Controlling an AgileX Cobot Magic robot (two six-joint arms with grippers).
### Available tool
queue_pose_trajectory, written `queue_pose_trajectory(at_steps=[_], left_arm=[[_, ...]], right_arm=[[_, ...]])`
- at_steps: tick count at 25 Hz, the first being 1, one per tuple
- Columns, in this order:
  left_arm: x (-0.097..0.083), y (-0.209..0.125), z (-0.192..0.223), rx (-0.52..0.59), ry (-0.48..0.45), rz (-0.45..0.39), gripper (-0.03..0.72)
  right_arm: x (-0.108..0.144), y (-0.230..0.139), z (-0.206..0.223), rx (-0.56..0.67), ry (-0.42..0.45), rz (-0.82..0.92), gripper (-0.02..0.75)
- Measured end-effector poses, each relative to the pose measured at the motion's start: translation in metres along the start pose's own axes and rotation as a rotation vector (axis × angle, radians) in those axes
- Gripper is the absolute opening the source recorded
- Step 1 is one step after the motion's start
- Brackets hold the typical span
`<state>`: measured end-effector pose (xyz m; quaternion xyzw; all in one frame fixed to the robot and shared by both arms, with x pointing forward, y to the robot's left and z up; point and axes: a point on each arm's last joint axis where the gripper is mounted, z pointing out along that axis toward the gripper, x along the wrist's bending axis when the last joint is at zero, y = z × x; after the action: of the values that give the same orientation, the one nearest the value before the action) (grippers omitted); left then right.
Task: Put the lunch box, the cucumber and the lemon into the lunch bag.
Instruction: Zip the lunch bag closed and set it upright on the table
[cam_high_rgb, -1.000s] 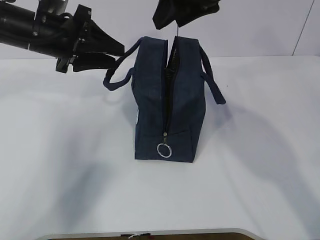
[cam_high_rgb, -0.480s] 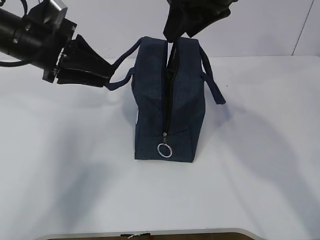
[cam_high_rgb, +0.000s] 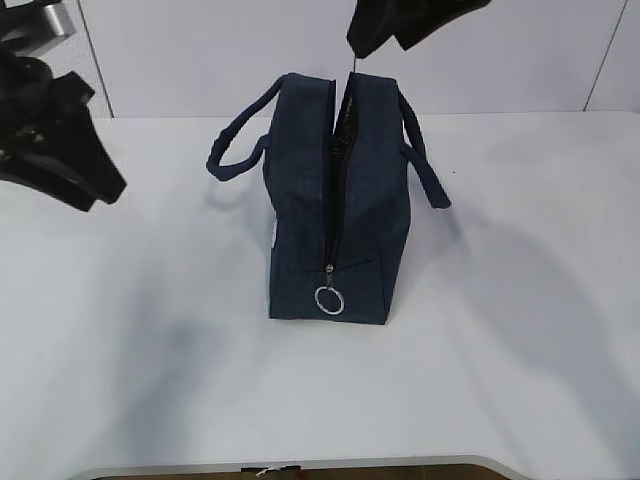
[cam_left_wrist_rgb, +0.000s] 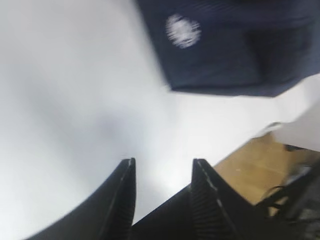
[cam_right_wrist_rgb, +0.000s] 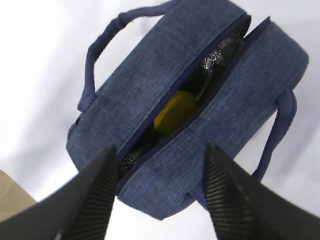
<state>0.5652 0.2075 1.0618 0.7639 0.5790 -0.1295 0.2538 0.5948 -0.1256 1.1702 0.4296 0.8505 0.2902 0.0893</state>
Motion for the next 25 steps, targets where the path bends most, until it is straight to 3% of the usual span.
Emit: queue_pose_trajectory(at_steps=[4,7,15,25], left_arm=[[0.003,-0.009,-0.018,-0.002,0.154,-0.021,0.267],[-0.003,-0.015,-0.033,-0.032,0.197,-0.019,0.267],[-0.031,-0.038,-0.08,-0.168,0.221,0.047,0.257],[-0.059,-0.065,-0.115,-0.284,0.181,0.087,0.253]], right_arm=[[0.006,-0.004,-0.021,-0.031,-0.006,0.019,0.441],[0.01,-0.012,-0.035,-0.039,-0.008,0.025,0.441],[0.023,-0.055,-0.061,-0.022,-0.008,0.008,0.441],[0.039,-0.135,-0.068,-0.257,-0.059,-0.14,0.441]])
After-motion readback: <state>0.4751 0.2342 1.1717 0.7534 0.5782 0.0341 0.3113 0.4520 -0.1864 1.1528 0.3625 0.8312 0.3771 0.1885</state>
